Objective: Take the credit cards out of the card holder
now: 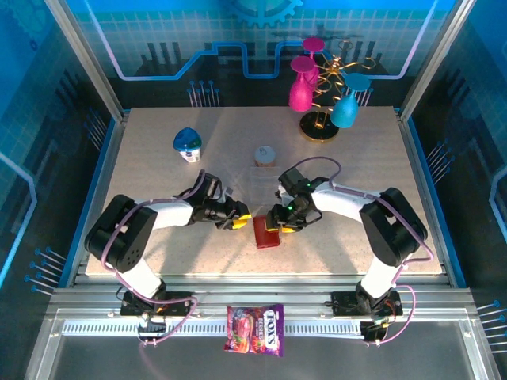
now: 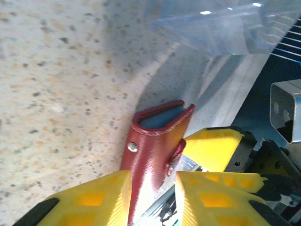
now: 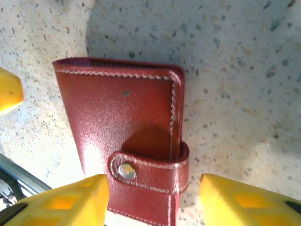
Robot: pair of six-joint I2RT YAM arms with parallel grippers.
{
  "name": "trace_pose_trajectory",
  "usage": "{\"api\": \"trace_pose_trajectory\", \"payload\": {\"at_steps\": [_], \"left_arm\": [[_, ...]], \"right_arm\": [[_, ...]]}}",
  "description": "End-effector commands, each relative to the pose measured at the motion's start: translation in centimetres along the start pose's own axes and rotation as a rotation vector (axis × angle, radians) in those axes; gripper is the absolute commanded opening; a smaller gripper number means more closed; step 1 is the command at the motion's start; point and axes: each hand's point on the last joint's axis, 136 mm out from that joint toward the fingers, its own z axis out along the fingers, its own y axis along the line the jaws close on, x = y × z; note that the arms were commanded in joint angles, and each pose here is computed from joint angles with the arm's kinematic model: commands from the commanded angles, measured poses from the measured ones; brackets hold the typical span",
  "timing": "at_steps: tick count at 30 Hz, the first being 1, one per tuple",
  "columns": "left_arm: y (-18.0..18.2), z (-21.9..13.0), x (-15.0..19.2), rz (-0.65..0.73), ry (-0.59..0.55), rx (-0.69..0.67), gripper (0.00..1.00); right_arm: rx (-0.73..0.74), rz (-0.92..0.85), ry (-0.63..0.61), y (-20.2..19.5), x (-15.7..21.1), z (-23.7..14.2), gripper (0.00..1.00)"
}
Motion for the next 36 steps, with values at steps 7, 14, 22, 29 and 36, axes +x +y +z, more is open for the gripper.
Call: {"api": "trace_pose_trajectory", "payload": {"at_steps": [7, 14, 22, 29, 36], "left_arm": [[-2.0, 1.9, 1.9, -0.011, 0.059, 0.044, 0.13], [-0.9, 3.1, 2.0, -0.082, 0.078, 0.081, 0.02], [1.5, 3.4, 2.2, -0.129, 0.072, 0.017, 0.00], [2.2, 3.5, 2.1, -0.147, 0.073, 0.008, 0.00], [2.5, 3.4, 2.0, -0.157, 0.070, 0.009, 0.00]], "right_arm": [[0.080, -0.067, -0.053, 1.0, -0.3, -2.1, 0.44], [0.093, -0.102, -0.033, 1.8, -0.4, -1.5, 0.39], [0.123, -0.137, -0.013, 2.4, -0.6, -0.5, 0.37], [0.161, -0.161, 0.018, 2.4, -0.1, 0.7, 0.36], [0.245, -0.197, 0.037, 1.5, 0.0, 1.7, 0.35]]}}
